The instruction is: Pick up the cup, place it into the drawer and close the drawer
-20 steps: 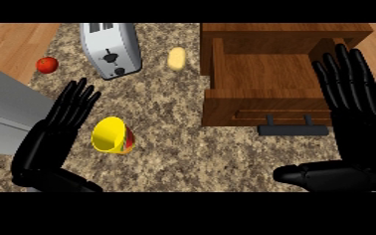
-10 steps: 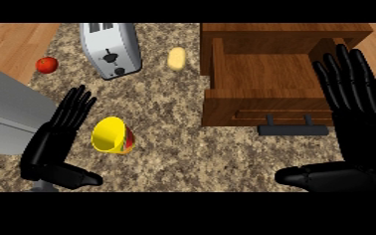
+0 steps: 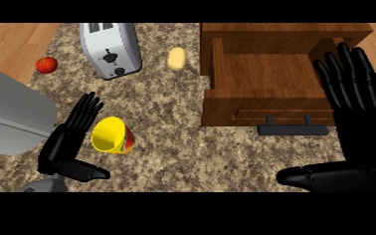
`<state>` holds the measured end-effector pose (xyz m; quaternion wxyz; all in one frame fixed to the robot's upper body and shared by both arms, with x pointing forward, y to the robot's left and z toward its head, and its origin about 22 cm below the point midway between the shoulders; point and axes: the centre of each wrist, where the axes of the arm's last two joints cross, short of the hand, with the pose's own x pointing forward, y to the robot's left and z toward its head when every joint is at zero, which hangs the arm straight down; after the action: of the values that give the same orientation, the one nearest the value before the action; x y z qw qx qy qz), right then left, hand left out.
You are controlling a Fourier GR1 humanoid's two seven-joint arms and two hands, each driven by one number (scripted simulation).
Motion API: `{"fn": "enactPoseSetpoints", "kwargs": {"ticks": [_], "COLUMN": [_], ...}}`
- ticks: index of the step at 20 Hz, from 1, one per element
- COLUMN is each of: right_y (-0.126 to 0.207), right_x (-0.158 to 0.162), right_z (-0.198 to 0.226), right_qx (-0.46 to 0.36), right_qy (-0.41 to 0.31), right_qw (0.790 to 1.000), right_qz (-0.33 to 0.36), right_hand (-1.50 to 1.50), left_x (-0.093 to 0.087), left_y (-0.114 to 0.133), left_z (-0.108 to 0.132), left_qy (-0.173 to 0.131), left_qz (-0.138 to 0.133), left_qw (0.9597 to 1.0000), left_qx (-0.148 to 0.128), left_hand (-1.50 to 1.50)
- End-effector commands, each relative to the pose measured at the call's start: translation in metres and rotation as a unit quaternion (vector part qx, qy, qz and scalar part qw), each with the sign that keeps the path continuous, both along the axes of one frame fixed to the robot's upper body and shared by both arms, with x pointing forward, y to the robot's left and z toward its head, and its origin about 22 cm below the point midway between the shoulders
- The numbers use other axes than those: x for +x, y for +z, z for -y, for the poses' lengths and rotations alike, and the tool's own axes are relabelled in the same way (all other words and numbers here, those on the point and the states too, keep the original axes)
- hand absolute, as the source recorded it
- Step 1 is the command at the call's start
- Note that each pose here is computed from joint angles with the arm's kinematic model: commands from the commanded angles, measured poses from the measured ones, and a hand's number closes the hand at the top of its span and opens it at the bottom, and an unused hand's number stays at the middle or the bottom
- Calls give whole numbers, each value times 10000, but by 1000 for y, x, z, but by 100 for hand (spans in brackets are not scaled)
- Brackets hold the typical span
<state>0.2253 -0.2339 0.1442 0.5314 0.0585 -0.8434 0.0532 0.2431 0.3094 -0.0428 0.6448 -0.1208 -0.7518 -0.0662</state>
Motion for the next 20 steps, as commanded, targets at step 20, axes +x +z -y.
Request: {"fn": "enactPoseSetpoints", "kwargs": {"ticks": [20], "right_y": [-1], "right_x": [-11], "right_z": [4], "right_qx": [-67], "right_qy": [170], "right_qw": [9998], "right_qz": [-78], "right_hand": [-150], "left_x": [7], "left_y": [-85], "left_z": [-17], "left_qy": [224], "left_qz": [-189], "left_qw": [9996], "left_qx": [9], "left_hand": [-150]}}
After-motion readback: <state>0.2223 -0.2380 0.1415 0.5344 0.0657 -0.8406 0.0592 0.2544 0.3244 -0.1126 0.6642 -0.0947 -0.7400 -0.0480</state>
